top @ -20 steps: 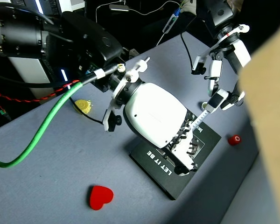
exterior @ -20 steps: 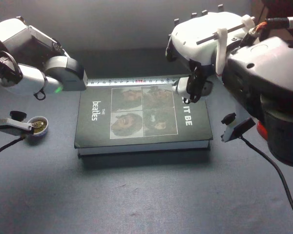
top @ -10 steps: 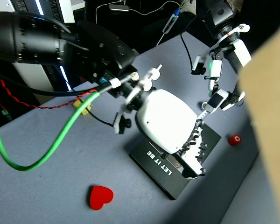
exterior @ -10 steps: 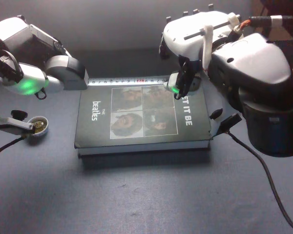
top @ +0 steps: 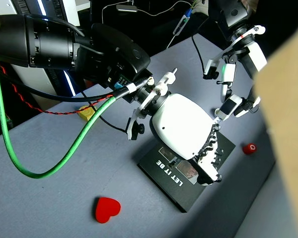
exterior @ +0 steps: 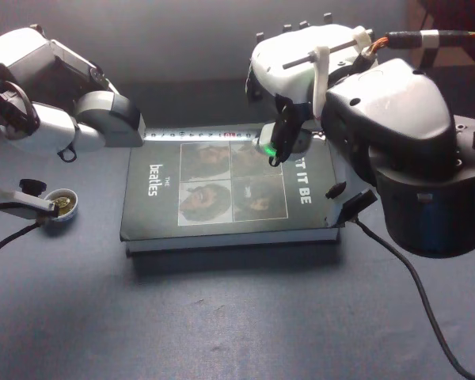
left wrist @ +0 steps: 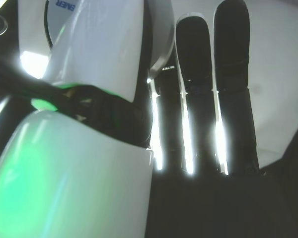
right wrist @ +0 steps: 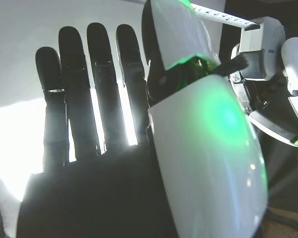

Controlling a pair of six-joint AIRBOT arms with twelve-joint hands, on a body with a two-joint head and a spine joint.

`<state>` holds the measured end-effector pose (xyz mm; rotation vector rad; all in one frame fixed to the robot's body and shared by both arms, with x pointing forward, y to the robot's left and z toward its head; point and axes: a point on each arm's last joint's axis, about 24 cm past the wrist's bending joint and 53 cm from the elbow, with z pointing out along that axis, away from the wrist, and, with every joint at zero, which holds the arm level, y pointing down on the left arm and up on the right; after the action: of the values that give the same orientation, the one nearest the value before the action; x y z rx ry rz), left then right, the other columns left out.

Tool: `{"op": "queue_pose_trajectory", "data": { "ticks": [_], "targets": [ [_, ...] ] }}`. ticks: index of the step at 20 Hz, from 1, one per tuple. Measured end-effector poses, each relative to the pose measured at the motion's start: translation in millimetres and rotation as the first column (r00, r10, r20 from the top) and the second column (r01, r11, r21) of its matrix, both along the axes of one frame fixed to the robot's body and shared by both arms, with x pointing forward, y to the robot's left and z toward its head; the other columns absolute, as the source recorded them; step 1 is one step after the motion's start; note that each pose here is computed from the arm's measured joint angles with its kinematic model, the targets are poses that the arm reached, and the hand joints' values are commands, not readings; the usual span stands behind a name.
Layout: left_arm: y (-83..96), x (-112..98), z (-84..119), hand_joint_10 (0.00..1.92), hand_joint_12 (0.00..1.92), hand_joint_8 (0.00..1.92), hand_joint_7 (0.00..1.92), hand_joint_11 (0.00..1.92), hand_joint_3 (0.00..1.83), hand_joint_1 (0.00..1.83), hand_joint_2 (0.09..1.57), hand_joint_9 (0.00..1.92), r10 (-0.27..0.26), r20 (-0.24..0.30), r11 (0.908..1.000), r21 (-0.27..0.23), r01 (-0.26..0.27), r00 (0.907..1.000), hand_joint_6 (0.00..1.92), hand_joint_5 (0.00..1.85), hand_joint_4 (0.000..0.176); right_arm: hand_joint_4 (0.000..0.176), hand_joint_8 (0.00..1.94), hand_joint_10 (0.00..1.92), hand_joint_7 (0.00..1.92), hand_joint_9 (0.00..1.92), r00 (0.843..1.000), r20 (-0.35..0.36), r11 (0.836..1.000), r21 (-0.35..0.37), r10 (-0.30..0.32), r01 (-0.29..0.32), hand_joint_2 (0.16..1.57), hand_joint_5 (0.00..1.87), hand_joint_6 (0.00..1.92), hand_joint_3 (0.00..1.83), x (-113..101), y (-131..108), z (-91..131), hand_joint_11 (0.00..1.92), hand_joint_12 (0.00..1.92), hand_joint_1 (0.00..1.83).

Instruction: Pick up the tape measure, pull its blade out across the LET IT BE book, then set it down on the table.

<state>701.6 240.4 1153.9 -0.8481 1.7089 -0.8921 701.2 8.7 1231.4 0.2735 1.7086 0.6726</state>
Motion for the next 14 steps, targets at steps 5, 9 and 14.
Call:
{"op": "queue_pose_trajectory", "data": {
  "ticks": [5,9,14],
  "targets": [
    [0.1,0.0,0.1,1.22,0.98,0.81,1.10,0.88,0.00,1.39,1.07,0.91,0.000,0.000,1.0000,0.001,0.000,1.0000,0.57,1.13,0.000,0.000,0.00,0.01,0.75,0.69,1.000,-0.013,1.000,0.004,-0.005,0.005,1.10,0.73,0.01,0.00,1.0,-1.3,-2.7,0.26,1.13,1.05],
    [-0.5,0.4,1.1,1.20,0.98,0.79,1.12,0.88,0.00,1.39,1.07,0.92,0.000,0.001,1.0000,-0.004,0.000,1.0000,0.61,1.10,0.000,0.000,0.02,0.02,0.79,0.74,1.000,-0.013,1.000,0.002,-0.012,0.012,1.10,0.77,0.02,0.00,3.9,-3.7,-3.9,0.28,1.13,1.05],
    [3.3,0.7,2.3,1.21,0.99,0.78,1.13,0.89,0.00,1.39,1.07,0.91,0.011,0.000,0.9999,-0.012,-0.011,0.9999,0.60,1.11,0.000,0.000,0.00,0.00,0.77,0.70,1.000,-0.020,1.000,0.003,-0.014,0.014,1.10,0.75,0.01,0.00,4.6,-4.5,-6.4,0.23,1.11,1.05]
  ]
}}
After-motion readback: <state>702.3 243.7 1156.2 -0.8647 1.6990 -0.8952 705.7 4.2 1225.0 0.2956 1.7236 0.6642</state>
